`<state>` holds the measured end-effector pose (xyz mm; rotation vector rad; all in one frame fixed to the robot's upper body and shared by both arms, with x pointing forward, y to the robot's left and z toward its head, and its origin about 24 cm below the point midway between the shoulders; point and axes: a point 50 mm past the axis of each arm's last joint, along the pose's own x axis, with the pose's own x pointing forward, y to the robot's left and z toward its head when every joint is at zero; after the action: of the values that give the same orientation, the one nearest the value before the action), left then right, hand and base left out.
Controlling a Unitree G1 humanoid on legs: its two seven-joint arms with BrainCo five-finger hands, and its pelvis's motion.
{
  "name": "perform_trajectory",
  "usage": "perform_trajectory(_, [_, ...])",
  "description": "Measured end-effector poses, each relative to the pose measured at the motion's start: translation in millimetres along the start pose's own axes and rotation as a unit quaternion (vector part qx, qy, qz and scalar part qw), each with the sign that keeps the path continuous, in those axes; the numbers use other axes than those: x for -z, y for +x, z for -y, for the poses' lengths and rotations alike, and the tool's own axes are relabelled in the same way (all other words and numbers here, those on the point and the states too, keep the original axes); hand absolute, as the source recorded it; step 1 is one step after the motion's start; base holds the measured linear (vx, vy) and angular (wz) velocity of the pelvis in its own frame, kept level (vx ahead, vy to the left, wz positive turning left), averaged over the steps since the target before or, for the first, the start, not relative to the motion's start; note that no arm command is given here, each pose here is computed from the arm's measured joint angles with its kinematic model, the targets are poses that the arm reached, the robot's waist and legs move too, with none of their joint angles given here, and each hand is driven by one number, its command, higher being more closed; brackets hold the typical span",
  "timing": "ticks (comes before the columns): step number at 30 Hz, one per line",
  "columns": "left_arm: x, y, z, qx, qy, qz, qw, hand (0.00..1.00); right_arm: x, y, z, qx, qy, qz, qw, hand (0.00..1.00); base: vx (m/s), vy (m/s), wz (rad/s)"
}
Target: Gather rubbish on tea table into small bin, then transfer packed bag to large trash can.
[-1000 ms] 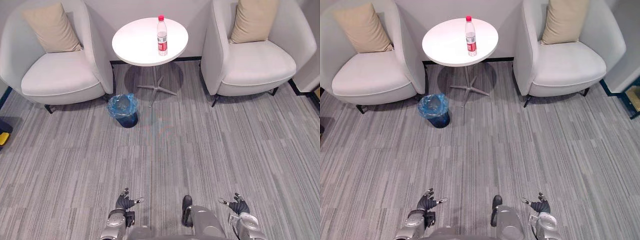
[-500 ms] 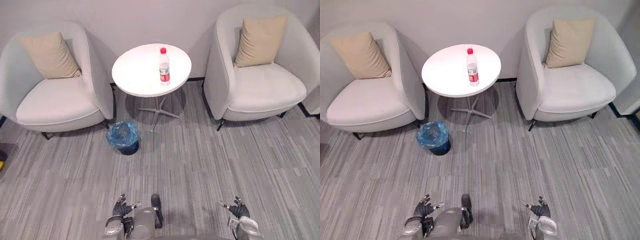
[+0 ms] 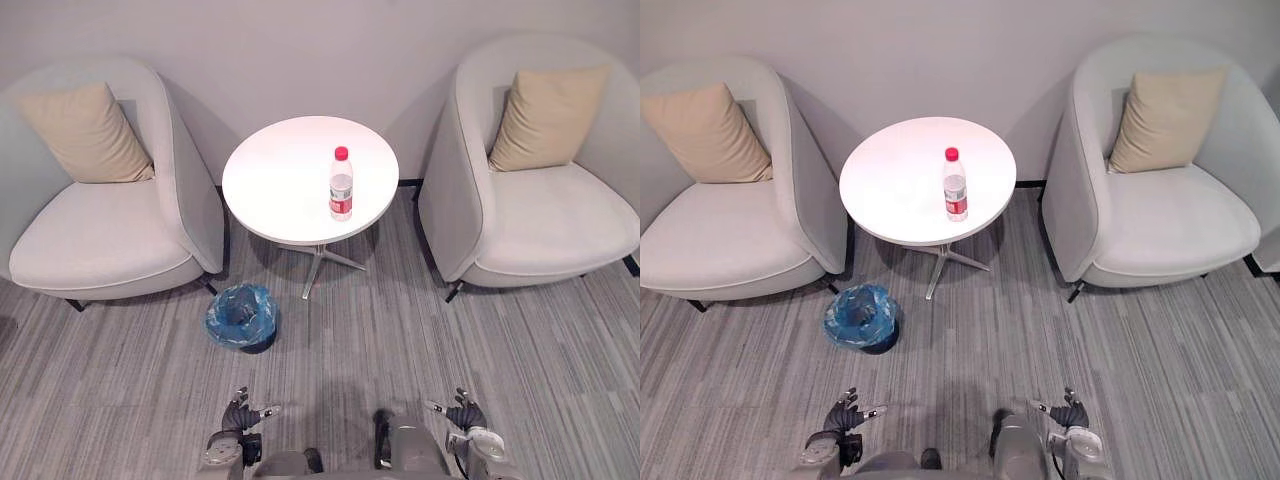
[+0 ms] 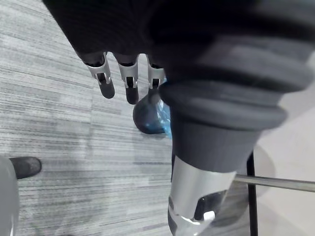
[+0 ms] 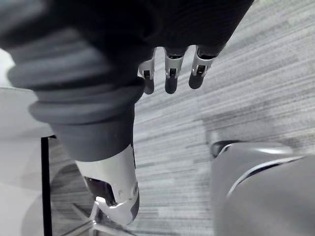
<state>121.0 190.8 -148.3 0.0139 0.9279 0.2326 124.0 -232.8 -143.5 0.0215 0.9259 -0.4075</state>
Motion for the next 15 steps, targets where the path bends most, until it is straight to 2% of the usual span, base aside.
perform_trajectory(4, [1,-2,5,-0.006,-0.043,0.003,0.999,0.00,14,-8,6,0.011,0.017,-0.008,1.000,0.00,0.23,-0.245,0.37])
perform_trajectory(7, [0,-3,5,-0.005,-0.043,0.005,0.999,0.00,15,-8,8,0.015,0.023,-0.006,1.000,0.00,0.21,-0.076,-0.12])
perform_trajectory(11, [-3,-2,6,0.000,-0.039,0.009,0.999,0.00,13,-7,10,0.021,0.032,-0.005,0.999,0.00,0.26,0.085,-0.14])
perform_trajectory(15, [0,-2,7,0.006,-0.032,0.002,0.999,0.00,13,-7,11,0.022,0.032,-0.006,0.999,0.00,0.35,0.218,-0.01])
